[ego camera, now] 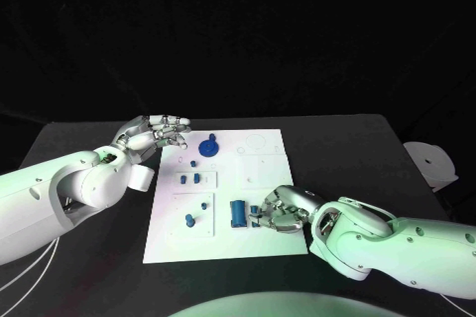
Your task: Assemble the parts on the task board
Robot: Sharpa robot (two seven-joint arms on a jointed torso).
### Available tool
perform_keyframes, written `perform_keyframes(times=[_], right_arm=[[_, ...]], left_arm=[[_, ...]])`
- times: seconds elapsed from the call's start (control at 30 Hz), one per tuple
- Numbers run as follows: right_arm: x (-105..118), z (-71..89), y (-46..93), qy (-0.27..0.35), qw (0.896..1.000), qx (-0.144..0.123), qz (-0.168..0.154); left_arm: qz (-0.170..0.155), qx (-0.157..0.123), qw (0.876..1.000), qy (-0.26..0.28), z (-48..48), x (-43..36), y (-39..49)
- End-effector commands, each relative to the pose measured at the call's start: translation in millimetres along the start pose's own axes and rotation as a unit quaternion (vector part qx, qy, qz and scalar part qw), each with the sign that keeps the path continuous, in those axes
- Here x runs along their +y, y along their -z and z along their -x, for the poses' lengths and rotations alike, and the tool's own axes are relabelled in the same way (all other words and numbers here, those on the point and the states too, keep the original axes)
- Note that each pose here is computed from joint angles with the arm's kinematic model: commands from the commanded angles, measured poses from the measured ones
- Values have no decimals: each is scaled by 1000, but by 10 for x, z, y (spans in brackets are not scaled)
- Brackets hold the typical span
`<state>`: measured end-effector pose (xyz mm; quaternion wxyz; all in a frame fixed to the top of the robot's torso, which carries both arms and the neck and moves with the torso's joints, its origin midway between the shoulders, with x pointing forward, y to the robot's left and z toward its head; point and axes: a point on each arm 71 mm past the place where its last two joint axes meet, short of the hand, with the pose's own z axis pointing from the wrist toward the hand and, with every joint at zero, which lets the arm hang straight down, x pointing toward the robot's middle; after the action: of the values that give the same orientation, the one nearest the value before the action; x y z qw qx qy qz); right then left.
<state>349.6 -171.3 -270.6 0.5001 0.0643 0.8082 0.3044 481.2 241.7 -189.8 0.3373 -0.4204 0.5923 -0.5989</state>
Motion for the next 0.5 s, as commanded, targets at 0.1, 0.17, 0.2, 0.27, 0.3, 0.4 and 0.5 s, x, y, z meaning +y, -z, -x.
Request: perform_keyframes(times=[0.1, 0.17, 0.2, 0.27, 0.3, 0.4, 0.5], right_arm=[[-62, 18, 2, 13, 1000, 1, -1], [-88, 31, 3, 18, 1000, 1, -2], [-94, 33, 3, 20, 1000, 1, -3], [-106, 35, 1, 24, 1000, 5, -3], [-109, 34, -1, 25, 1000, 7, -3], [-115, 30, -8, 28, 1000, 11, -3], [-116, 30, -11, 28, 1000, 12, -3]], left_arm=[[-3, 8, 1000, 1, -15, -6, -1], [-3, 8, 1000, 1, -13, -6, -1], [-3, 8, 1000, 1, -12, -6, -1], [-3, 7, 1000, 1, -10, -5, -2], [-3, 7, 1000, 1, -9, -5, -2], [-3, 7, 1000, 1, -9, -4, -3], [-3, 8, 1000, 1, -11, -4, -4]])
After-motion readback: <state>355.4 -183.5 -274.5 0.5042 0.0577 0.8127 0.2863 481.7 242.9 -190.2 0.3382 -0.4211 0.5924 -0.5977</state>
